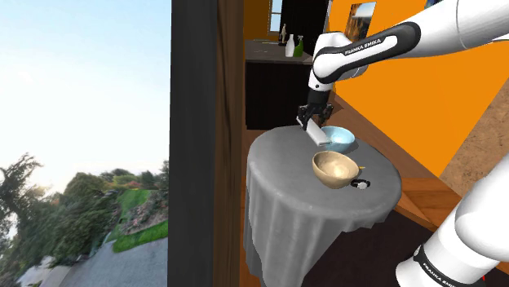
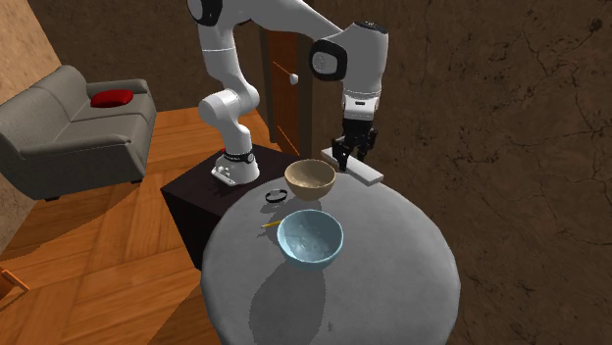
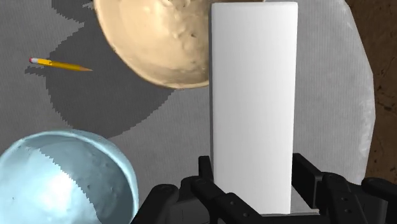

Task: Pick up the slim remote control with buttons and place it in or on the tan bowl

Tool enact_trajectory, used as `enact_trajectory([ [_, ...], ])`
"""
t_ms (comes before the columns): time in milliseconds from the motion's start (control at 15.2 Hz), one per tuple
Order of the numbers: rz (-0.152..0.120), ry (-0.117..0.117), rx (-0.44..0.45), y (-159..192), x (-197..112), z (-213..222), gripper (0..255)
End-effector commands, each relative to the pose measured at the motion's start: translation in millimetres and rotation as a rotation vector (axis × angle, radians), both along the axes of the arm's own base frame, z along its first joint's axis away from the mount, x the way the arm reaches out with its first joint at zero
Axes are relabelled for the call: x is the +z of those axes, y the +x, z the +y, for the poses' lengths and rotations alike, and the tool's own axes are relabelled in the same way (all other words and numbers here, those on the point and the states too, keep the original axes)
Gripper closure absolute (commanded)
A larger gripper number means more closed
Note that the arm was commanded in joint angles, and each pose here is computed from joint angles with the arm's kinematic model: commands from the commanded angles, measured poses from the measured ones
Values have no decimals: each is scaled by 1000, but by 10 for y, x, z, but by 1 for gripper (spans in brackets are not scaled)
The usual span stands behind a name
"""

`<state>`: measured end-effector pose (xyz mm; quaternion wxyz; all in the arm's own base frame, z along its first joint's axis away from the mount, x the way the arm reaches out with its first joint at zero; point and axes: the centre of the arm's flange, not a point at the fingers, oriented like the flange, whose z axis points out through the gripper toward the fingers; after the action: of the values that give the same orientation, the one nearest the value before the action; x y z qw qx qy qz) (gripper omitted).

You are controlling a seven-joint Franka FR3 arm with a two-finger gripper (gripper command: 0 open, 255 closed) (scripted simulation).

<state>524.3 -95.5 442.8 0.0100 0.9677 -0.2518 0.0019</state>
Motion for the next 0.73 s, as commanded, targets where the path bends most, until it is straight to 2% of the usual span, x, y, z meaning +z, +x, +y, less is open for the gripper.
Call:
enact_trajectory([
  [0, 0, 0, 0, -264, -4, 39, 255],
  [528, 0, 0, 0, -1315, 21, 140, 255],
  [660, 0, 0, 0, -1401, -30, 149, 255],
])
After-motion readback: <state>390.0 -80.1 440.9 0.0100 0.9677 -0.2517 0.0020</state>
